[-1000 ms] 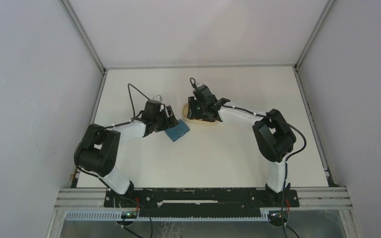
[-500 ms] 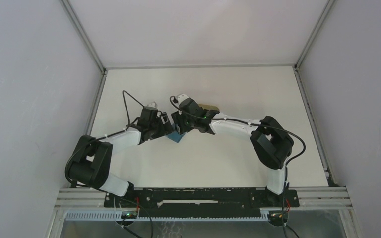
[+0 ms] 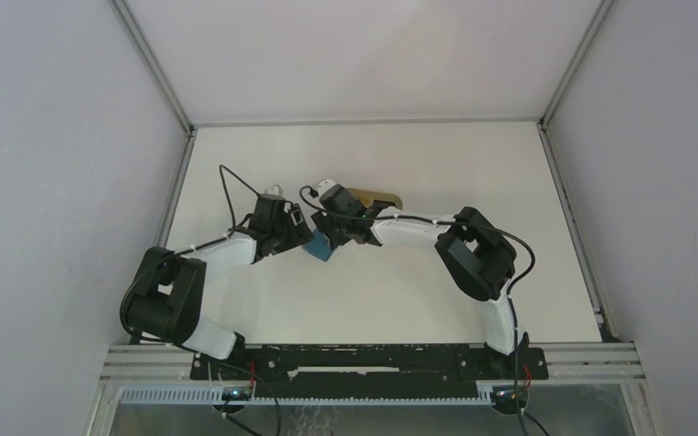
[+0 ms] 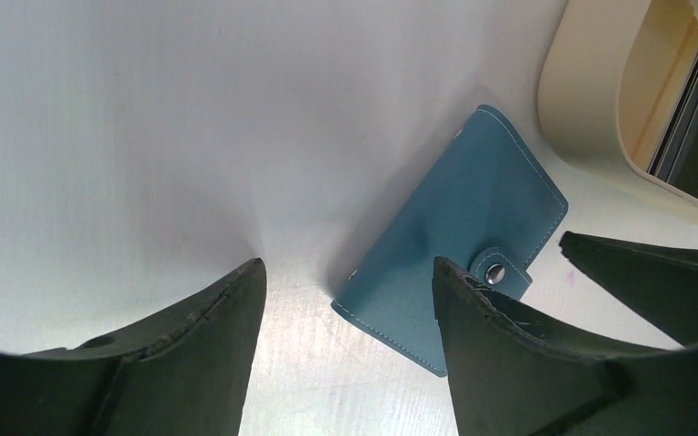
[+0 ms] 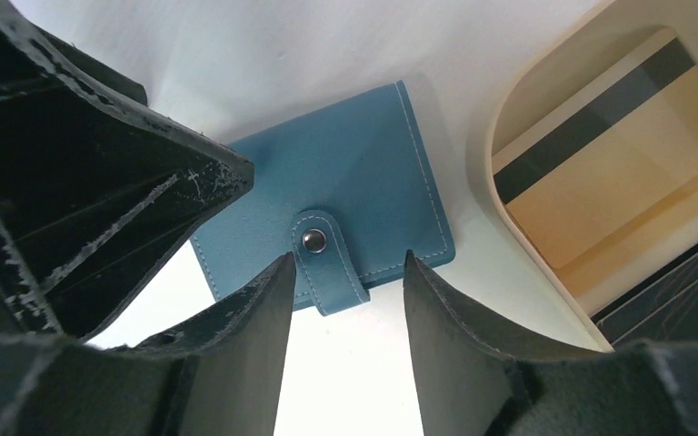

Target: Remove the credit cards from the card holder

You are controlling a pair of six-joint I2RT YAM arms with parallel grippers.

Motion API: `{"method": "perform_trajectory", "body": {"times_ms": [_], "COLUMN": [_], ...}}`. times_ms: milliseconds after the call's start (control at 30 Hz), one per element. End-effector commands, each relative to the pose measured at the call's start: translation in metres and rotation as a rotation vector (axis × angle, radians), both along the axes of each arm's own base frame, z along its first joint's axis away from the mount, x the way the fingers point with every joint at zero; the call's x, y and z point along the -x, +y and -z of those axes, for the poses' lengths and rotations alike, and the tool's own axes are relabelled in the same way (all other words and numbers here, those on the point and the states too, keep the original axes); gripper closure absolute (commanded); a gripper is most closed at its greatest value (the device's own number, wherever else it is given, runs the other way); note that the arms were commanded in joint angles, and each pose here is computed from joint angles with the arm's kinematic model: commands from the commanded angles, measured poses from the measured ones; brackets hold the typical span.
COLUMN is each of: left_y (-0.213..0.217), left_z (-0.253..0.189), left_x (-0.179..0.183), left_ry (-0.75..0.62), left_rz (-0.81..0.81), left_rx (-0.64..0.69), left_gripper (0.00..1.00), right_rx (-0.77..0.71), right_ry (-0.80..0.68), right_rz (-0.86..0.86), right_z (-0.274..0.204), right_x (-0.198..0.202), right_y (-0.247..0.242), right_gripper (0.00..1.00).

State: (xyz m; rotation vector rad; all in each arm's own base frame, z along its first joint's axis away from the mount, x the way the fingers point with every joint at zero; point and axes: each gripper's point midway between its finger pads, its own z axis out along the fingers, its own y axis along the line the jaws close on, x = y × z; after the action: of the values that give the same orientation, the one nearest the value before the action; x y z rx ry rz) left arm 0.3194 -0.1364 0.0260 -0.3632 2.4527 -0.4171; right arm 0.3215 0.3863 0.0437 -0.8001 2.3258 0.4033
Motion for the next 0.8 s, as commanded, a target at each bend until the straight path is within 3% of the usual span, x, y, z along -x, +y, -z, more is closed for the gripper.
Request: {"method": "perform_trajectory", "body": {"times_ms": [0,167,267,333,400,433,600,767], "left_y": [0.014,0.013,0.013,0.013,0.013,0.013,0.009,0.007], "left_z": [0.031,0.037,0.039,0.041,0.042,0.043,0.050,0.055], "left_x": [0.023,0.025,0.026,0.027,0.029,0.029,0.034,0.039], "left_ry": [0.125,0.138,0.143,0.148,0.151,0.152,0.168,0.180], "left_rz": [-0.003,-0.001,0.001,0.002,0.003,0.004,0.017,0.024], "left_rx": [-0.066,-0.063,-0.061,-0.063,-0.064,-0.064,-0.041,-0.022], "left_gripper": [0.28,0.28,0.28,0.29,0.29,0.29,0.29,0.29], "right_rx": [-0.024,-0.002,0.016,0.024,0.028,0.032,-0.012,-0.190], "right_ry": [-0.039,-0.031,-0.024,-0.014,0.004,0.014,0.045,0.035], "right_rz": [-0.032,-0.034,-0.027,-0.027,-0.032,-0.032,-0.046,-0.129], "right_z": [-0.011,0.003,0.011,0.016,0.022,0.024,0.016,-0.041], "right_x": [-0.005,-0.003,-0.003,-0.001,0.002,0.003,0.008,0.019], "right_y": [0.018,0.020,0.019,0.018,0.018,0.016,0.012,0.016], "right_gripper": [0.45,0.46,0.52,0.67,0.97,1.00,1.00,1.00]}}
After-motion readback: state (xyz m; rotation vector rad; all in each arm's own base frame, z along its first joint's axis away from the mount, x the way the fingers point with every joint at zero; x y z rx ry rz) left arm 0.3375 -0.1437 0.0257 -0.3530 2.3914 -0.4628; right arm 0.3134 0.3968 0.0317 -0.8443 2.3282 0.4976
